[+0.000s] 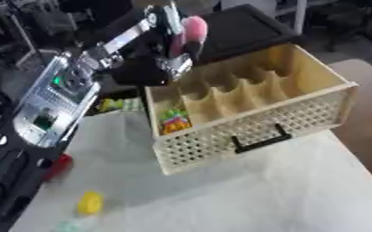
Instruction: Pick up objects from table and place into drawer.
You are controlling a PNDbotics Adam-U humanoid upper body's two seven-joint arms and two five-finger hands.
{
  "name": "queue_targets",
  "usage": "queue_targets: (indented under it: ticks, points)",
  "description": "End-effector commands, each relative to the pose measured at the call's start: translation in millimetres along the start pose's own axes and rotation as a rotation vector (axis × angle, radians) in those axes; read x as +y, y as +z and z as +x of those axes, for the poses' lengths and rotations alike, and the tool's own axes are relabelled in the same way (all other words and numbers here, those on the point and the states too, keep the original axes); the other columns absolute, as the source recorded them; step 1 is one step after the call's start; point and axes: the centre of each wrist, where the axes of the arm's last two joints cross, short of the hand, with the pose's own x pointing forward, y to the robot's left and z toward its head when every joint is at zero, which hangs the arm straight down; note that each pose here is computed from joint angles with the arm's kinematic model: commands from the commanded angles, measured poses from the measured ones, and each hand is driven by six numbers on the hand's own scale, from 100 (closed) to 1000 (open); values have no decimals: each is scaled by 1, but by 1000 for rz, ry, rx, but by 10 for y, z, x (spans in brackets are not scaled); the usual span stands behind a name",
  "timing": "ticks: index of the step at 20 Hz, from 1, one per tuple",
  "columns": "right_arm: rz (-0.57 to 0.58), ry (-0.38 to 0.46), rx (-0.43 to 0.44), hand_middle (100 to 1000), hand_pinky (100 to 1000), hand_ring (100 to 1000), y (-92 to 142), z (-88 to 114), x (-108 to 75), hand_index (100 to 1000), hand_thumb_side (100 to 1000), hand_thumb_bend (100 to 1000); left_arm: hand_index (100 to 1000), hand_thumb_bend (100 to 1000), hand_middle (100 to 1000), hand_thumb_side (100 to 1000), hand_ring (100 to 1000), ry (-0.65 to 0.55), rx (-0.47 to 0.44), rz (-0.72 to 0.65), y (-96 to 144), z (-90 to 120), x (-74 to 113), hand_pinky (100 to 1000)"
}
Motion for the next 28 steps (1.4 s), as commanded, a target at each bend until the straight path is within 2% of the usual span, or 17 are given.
queue_targets:
  ticks: [1,4,7,11,15,16,18,19,20,22,27,28]
  points:
    - [3,-2,-24,410,524,507,-53,69,-8,674,977,100,924,100,734,755,604,-48,-26,-10,-12,39,86,336]
    - [1,-3,-24,410,524,507,-53,69,-11,674,976,100,947,100,758,833,645,-59,-31,-42,-9,30,74,378]
    - [-1,-6,-22,410,524,507,-52,68,-10,673,975,100,965,100,794,860,701,-67,-29,-62,-3,34,83,430]
    - [-3,-9,-19,408,522,506,-48,65,-9,672,974,100,976,100,826,829,746,-91,-18,-80,5,34,86,479]
    - [-5,-14,-16,408,522,506,-46,62,-4,671,973,100,994,100,862,759,781,-110,-2,-79,8,30,82,522]
    - [-6,-15,-15,408,521,506,-45,61,-4,669,972,100,1000,100,912,714,822,-118,-3,-87,5,33,76,576]
    - [-7,-17,-13,408,521,506,-44,59,-2,668,972,100,1000,122,950,778,864,-148,-3,-105,2,40,75,641]
    - [-8,-19,-12,407,521,506,-44,59,0,667,972,100,1000,135,953,790,866,-168,-1,-108,2,44,82,645]
    - [-8,-20,-12,407,521,506,-44,58,1,667,972,100,1000,196,966,841,882,-188,7,-108,4,40,89,671]
    - [-7,-22,-11,407,520,505,-44,58,2,668,971,100,1000,220,976,851,892,-229,34,-104,8,21,100,688]
    - [-11,-25,-7,407,520,506,-40,57,-4,667,972,100,1000,139,967,842,886,-249,75,-102,19,-60,65,683]
    - [-12,-25,-7,406,520,505,-40,56,-4,666,971,100,1000,120,966,877,885,-245,76,-106,19,-68,55,682]
